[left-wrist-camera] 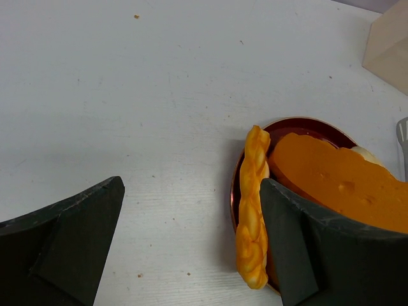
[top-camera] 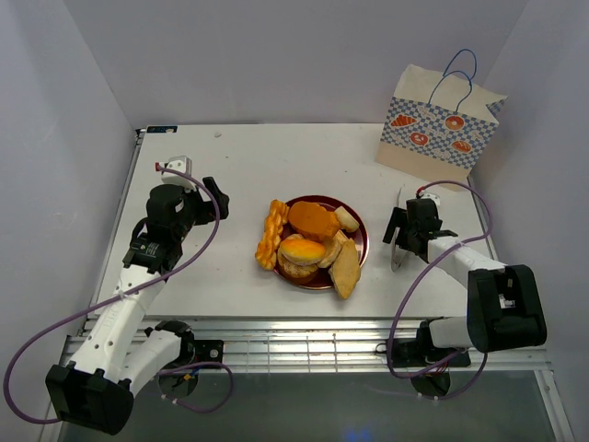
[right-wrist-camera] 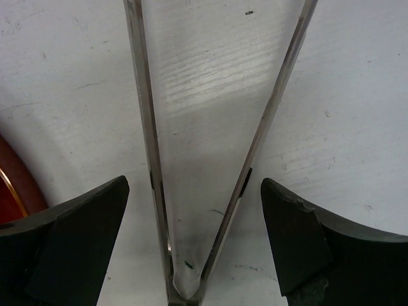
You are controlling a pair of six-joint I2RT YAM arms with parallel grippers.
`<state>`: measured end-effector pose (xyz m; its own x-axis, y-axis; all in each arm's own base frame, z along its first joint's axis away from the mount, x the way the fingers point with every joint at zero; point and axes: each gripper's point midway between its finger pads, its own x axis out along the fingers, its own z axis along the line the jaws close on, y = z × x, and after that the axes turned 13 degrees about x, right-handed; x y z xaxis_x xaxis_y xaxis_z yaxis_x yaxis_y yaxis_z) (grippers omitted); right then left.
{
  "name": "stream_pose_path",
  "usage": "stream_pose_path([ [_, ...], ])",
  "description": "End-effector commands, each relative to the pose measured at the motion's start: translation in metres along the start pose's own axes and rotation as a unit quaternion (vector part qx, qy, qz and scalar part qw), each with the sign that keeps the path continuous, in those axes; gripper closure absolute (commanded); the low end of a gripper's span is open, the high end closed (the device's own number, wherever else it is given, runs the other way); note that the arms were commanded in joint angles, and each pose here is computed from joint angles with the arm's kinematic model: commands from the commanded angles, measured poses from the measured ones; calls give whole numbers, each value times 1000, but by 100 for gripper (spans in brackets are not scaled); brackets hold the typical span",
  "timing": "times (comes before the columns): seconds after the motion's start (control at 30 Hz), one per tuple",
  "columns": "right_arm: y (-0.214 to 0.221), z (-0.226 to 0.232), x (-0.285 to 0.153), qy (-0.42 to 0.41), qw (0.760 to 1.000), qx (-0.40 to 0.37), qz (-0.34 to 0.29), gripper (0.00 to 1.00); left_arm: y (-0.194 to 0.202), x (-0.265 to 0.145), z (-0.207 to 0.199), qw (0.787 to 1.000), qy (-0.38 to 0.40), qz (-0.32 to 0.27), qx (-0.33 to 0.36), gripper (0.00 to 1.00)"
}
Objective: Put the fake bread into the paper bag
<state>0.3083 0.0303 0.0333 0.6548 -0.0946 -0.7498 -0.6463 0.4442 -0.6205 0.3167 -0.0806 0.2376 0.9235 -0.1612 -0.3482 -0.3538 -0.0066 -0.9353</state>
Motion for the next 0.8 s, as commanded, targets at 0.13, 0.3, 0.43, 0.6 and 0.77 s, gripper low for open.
stream_pose_path([
  [0.13,-12,8,11,-16,1000,-3,-21,7,-13,-4,-6,1000,14,-12,0,2],
  [0.3,-14,6,14,-12,1000,2,-27,0,-12,-3,-8,1000,18,-9,-1,2],
  [0.43,-15,9,17,-21,999,8,-28,9,-11,-2,-9,1000,21,-6,-1,2],
  [0.6,-16,10,19,-19,999,7,-25,22,-9,-1,-10,1000,23,-4,-1,2],
  [0.77,-12,7,20,-10,1000,5,-16,24,-10,-1,-10,1000,24,-4,0,2],
])
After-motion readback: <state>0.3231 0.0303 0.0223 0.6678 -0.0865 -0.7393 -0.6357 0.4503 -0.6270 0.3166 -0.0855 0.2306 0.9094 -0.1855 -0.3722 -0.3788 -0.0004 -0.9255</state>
